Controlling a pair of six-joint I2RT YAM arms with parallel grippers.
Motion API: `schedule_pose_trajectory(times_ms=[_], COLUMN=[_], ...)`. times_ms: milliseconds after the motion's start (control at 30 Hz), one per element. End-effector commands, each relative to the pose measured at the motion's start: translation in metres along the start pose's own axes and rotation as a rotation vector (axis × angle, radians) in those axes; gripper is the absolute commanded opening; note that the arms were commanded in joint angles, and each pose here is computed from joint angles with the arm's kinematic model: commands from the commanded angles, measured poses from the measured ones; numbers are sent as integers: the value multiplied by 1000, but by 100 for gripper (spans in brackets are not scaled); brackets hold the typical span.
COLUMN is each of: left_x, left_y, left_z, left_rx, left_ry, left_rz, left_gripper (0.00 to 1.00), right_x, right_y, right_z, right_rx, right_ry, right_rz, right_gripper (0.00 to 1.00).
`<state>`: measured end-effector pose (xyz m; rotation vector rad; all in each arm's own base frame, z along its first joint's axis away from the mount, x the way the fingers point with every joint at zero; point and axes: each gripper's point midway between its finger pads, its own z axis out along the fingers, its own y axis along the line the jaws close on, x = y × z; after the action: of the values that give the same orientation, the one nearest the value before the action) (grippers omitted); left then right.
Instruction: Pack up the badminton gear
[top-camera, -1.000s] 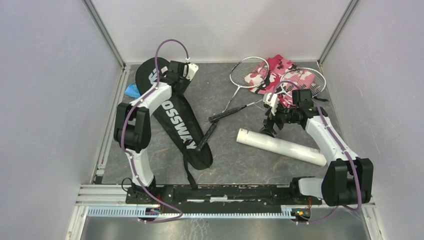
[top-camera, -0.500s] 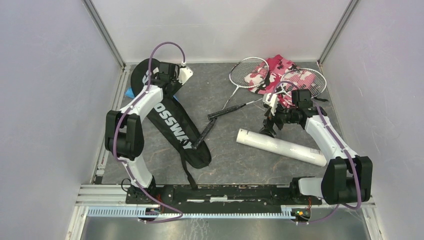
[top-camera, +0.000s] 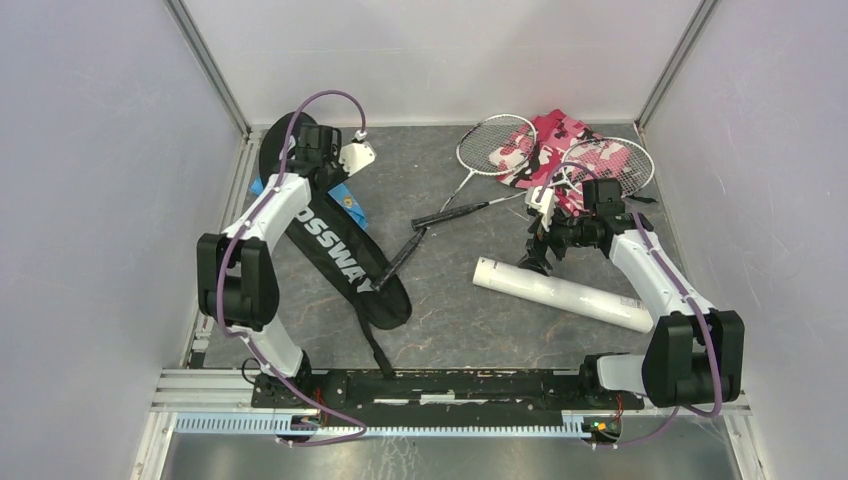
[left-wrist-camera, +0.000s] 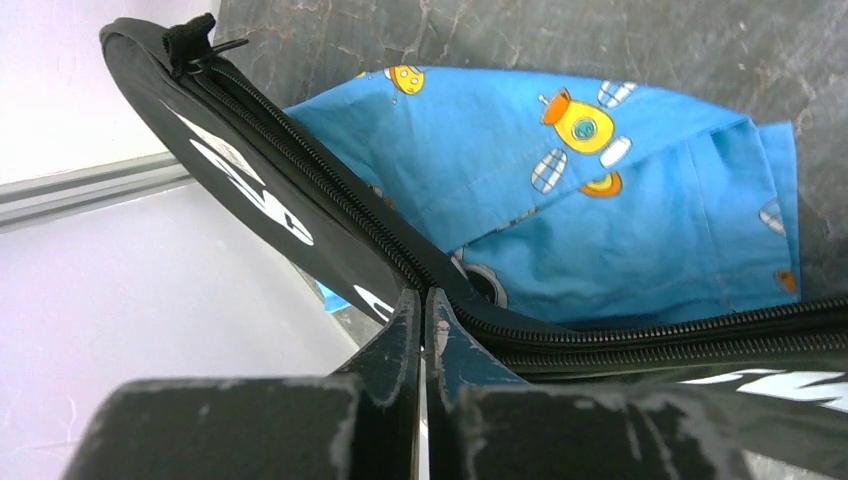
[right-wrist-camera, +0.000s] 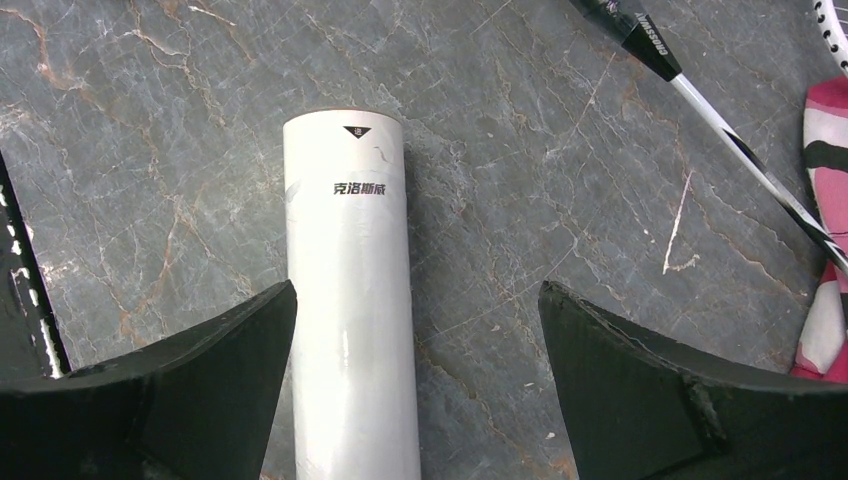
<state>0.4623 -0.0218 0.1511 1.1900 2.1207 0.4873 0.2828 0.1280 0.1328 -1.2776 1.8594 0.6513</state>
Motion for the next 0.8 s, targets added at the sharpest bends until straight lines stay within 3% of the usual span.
schedule_pose_trajectory(times_ms=[0, 267, 767], left_x=[-10, -16, 4], left_y=[11, 27, 60], left_z=[-35, -68, -102], left_rx=[7, -25, -87], left_ry=[-69, -112, -64], left_rz=[133, 226, 384], left_gripper=[2, 2, 2], right_x=[1, 1, 2], right_y=[3, 4, 5], right_z=[2, 2, 3], right_rx=[-24, -24, -33], right_ry=[-11, -13, -13], right_rz=[11, 7, 8], right_gripper=[97, 97, 97])
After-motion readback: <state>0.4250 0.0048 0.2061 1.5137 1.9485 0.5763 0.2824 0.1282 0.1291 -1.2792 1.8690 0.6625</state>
